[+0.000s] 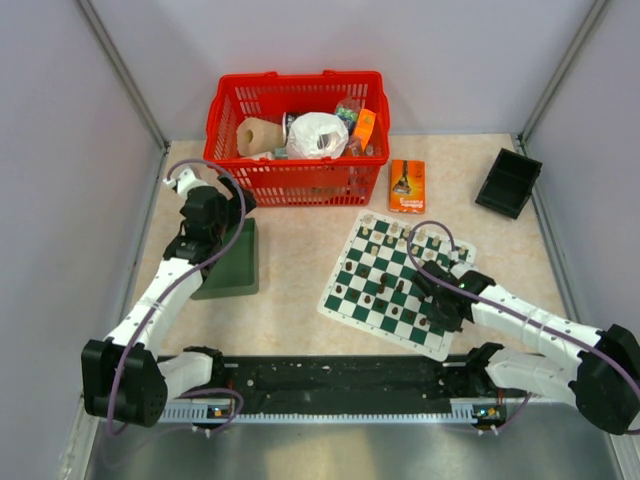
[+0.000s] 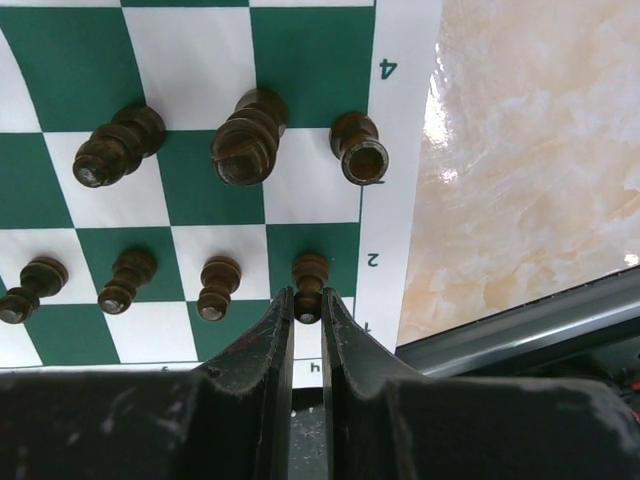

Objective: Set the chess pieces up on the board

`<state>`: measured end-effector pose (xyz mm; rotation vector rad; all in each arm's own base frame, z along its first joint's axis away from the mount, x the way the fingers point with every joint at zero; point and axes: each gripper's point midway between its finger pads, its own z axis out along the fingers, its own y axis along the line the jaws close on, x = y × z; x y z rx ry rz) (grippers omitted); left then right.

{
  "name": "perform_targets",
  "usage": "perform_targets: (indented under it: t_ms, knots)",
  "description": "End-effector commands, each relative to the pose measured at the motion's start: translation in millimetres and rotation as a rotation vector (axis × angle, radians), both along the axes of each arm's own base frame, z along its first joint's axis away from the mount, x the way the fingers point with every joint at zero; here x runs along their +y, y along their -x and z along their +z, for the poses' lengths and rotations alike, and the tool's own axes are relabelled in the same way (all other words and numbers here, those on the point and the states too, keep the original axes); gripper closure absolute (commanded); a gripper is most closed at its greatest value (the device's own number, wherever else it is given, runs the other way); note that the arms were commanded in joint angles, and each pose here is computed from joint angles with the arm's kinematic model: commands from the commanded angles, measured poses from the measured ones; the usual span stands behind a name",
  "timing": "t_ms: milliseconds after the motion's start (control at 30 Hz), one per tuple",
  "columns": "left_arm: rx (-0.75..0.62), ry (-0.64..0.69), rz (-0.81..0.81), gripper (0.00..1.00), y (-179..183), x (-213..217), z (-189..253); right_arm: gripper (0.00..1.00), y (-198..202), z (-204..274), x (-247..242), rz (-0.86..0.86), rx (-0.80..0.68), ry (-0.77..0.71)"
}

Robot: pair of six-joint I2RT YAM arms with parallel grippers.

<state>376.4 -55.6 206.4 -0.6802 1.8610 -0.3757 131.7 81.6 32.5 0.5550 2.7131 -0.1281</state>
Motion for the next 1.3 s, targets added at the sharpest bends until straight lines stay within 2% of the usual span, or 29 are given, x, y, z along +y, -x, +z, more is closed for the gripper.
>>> perform_targets:
  t_ms: [0, 1267]
  knots:
    - [-0.047, 0.001, 0.008, 0.01, -5.9, 3.0, 11.3, 0.91, -12.5, 18.8, -3.4, -0.023, -0.068, 0.01]
    - [-0.043, 0.015, 0.007, 0.01, -5.8, 2.6, 8.3, 0.89, -11.3, 13.4, 4.5, 0.007, -0.049, -0.023]
